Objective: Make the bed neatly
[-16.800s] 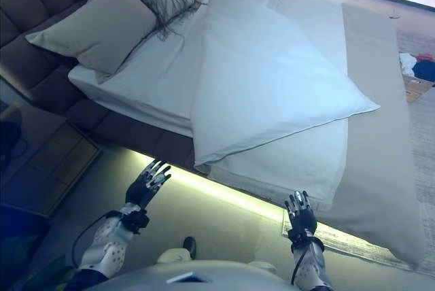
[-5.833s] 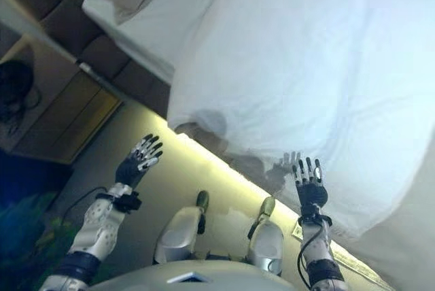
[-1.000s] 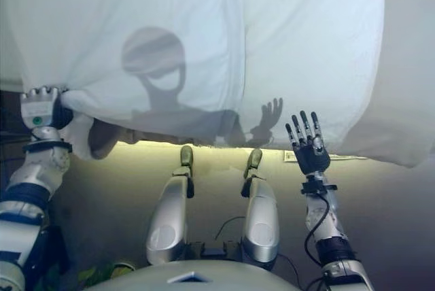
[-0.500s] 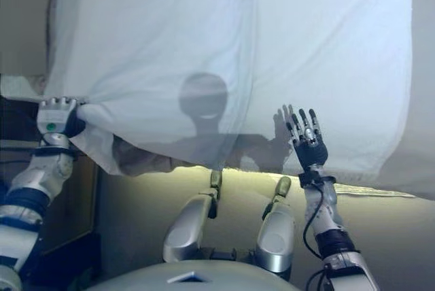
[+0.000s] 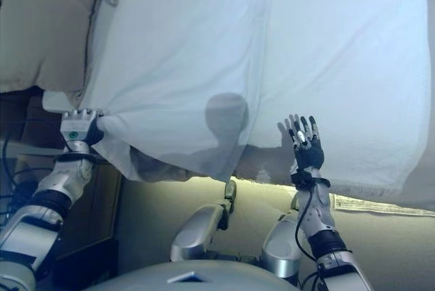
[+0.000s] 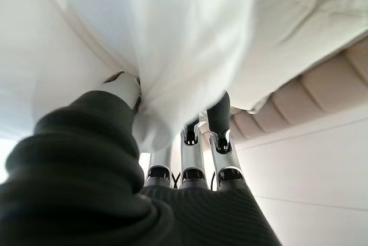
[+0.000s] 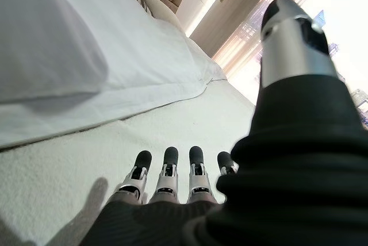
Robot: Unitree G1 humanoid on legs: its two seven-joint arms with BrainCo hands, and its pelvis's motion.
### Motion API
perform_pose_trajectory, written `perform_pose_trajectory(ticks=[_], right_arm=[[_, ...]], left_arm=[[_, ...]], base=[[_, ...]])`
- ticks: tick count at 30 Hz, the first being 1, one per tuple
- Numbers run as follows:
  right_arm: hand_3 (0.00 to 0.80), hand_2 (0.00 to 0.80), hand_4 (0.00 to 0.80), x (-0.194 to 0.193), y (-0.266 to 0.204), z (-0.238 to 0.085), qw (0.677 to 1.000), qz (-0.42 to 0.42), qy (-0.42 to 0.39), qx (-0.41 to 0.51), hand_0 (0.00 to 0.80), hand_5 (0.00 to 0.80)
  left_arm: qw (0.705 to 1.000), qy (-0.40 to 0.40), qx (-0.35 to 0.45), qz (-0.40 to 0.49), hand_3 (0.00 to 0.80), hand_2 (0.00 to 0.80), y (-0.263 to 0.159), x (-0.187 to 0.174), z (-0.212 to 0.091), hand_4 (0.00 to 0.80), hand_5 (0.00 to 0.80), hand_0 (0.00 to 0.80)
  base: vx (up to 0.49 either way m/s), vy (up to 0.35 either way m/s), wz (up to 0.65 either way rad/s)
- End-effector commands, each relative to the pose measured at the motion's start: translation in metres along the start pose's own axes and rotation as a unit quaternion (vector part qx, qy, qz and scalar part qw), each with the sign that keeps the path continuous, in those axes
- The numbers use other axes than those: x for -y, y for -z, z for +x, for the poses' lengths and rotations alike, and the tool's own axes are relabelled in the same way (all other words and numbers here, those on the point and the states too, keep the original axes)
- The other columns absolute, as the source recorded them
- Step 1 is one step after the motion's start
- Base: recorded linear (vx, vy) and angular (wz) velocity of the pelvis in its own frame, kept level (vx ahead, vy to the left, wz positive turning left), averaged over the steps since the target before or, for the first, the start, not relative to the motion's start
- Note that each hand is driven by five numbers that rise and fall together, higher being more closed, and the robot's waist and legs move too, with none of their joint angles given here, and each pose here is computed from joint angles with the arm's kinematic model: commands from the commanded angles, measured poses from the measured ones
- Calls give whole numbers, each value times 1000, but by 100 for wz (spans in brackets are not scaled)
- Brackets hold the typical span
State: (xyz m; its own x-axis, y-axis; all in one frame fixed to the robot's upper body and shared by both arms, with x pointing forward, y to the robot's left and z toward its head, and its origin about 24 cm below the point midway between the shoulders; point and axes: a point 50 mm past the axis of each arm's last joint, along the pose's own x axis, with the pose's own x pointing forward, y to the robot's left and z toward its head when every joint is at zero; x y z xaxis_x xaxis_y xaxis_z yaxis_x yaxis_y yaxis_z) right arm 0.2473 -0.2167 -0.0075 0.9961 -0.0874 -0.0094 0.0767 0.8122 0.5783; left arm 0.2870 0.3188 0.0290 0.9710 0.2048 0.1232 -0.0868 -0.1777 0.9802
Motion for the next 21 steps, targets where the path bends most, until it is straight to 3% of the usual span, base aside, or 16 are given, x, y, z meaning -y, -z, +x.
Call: perform_pose_trajectory(ticks=[1,5,9,14,21], right_arm=[[0,0,0,0,10,-11,1000,-10,13,7,0,0],[0,0,0,-7,13,-8,1000,-7,17,12,0,0],[0,0,0,-8,13,-6,1000,0,22,17,0,0],[0,0,0,-8,12,-6,999,6,28,18,0,0],[0,0,0,-14,12,-8,998,27,42,29,0,0]], left_arm=[[969,115,-173,136,0,0,92,26,-53,0,0,0],[967,183,-154,92,0,0,67,52,-64,0,0,0],[973,214,-78,32,0,0,38,67,-68,0,0,0],[976,198,-46,-81,0,0,13,71,-71,0,0,0],[948,151,-46,-277,0,0,-13,64,-71,0,0,0]], base=[[20,82,8],[-9,-17,2],[-8,-49,8],[20,-38,11],[22,-103,3]])
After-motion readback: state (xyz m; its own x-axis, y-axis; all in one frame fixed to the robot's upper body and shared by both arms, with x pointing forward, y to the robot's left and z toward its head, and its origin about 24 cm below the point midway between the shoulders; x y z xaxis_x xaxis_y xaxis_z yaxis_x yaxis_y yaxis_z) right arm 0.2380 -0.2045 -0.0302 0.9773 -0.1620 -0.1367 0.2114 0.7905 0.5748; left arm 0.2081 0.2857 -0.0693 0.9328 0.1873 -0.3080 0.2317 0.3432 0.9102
